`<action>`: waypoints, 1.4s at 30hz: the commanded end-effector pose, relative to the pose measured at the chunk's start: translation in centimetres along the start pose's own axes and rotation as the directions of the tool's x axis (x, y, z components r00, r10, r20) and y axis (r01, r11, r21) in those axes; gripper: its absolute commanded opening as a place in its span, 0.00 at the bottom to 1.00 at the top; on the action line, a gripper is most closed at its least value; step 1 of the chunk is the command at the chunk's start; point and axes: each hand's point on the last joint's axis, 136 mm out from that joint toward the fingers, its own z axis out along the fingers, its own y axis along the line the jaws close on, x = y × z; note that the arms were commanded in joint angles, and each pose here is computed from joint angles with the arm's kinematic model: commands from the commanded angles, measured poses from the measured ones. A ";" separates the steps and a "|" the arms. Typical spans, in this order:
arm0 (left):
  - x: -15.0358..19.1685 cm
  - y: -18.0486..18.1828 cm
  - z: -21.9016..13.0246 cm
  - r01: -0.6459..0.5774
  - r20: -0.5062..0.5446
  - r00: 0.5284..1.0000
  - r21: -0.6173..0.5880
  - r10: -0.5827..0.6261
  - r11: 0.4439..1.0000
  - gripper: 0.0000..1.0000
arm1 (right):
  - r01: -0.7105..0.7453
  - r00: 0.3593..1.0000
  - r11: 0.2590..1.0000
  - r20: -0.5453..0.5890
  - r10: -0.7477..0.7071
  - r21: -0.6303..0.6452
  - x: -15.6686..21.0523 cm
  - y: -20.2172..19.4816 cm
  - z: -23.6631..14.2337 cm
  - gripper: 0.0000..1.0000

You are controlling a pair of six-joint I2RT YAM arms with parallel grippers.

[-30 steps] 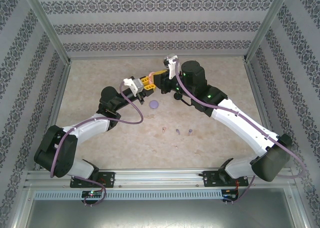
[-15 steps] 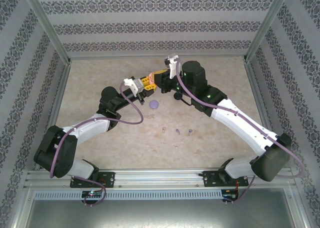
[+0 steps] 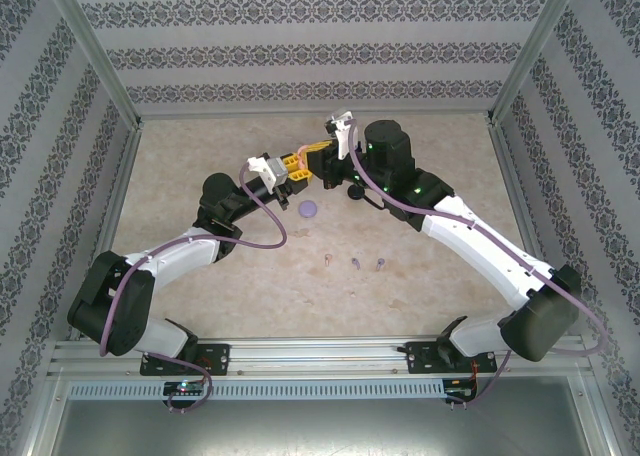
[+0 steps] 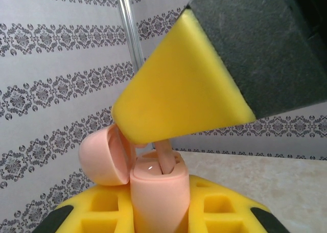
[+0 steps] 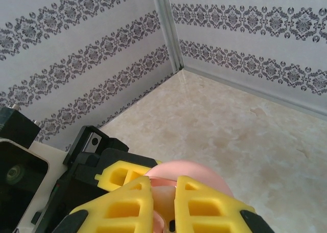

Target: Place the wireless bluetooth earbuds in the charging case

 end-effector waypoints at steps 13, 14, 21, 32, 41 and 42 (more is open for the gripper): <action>-4.4 -0.3 0.2 -0.056 0.114 0.992 0.002 0.055 0.998 0.00 | -0.051 0.997 0.999 -0.058 0.051 -0.006 0.6 0.2 -0.1 0.54; -4.3 -0.3 0.2 -0.053 0.114 0.992 0.002 0.052 0.999 0.00 | -0.061 0.997 0.998 -0.035 0.062 0.010 -0.2 -0.1 -0.6 0.57; -3.7 0.0 -0.1 -0.048 0.106 0.993 -0.028 0.051 0.998 0.00 | -0.189 0.976 0.978 0.128 0.177 0.091 -4.2 -1.5 -5.2 0.71; -3.2 2.1 -1.3 -0.066 0.086 0.993 -0.171 0.082 0.983 0.00 | -0.485 0.858 0.778 0.049 0.511 0.400 6.1 -8.0 -7.6 0.68; -4.0 3.2 -2.7 -0.069 0.091 0.991 -0.244 0.093 0.967 0.00 | -0.392 0.706 0.632 -0.221 0.672 0.669 19.5 -8.4 -3.4 0.61; -4.0 3.2 -2.9 -0.068 0.092 0.991 -0.251 0.094 0.966 0.00 | -0.371 0.691 0.625 -0.246 0.680 0.687 20.7 -8.1 -2.8 0.60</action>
